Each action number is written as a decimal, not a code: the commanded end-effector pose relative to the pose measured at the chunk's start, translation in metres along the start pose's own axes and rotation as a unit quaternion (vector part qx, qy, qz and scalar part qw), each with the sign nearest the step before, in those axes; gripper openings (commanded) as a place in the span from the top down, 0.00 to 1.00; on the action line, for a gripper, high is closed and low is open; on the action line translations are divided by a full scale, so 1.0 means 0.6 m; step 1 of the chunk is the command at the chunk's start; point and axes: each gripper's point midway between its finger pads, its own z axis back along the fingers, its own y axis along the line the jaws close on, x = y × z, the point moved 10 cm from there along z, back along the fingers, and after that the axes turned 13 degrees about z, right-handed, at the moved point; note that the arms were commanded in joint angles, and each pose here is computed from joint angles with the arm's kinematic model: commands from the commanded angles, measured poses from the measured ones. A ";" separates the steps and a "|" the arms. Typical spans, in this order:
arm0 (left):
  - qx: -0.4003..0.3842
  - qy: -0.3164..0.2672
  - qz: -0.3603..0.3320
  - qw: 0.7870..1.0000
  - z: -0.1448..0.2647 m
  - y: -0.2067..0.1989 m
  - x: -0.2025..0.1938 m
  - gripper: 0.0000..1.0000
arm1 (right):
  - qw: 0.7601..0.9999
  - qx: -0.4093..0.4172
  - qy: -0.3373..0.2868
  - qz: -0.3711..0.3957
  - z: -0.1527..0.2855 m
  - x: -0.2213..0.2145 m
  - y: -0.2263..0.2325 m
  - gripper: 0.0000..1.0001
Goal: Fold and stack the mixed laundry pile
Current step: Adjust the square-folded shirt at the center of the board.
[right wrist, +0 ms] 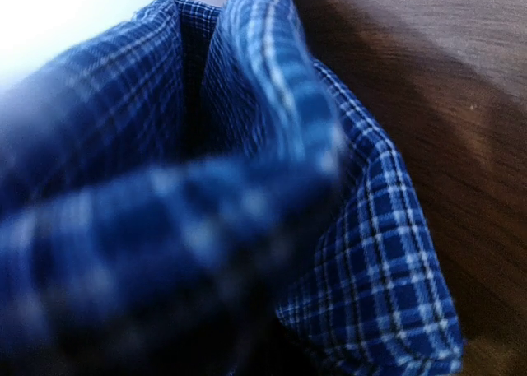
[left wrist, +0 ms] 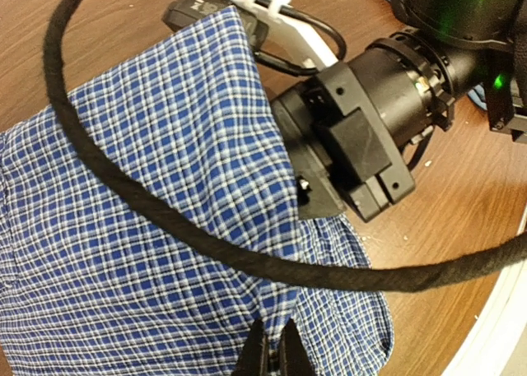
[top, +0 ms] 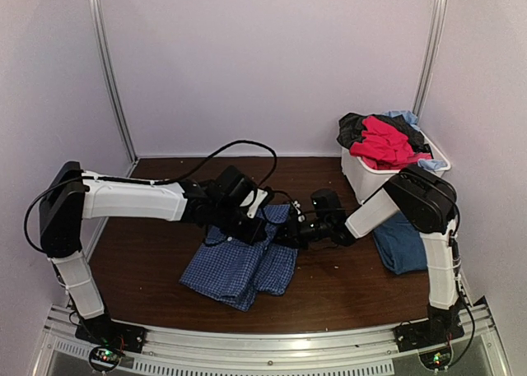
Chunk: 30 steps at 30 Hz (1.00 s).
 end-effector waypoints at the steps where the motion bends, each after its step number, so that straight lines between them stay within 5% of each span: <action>1: -0.056 -0.027 -0.001 0.998 0.019 -0.031 0.023 1.00 | 0.997 -0.060 0.037 -0.043 -0.016 -0.056 -0.061 1.00; 11: -0.085 -0.010 0.090 0.992 -0.043 -0.008 0.007 1.00 | 0.998 -0.043 0.021 -0.029 -0.006 -0.045 -0.040 1.00; 21: -0.115 -0.020 0.063 0.991 -0.018 0.001 -0.001 0.57 | 0.994 -0.106 0.018 0.008 0.097 -0.024 -0.015 0.81; 30: -0.067 -0.076 0.058 0.993 0.070 0.049 0.015 0.44 | 0.981 -0.174 0.004 0.084 0.195 -0.005 0.051 0.77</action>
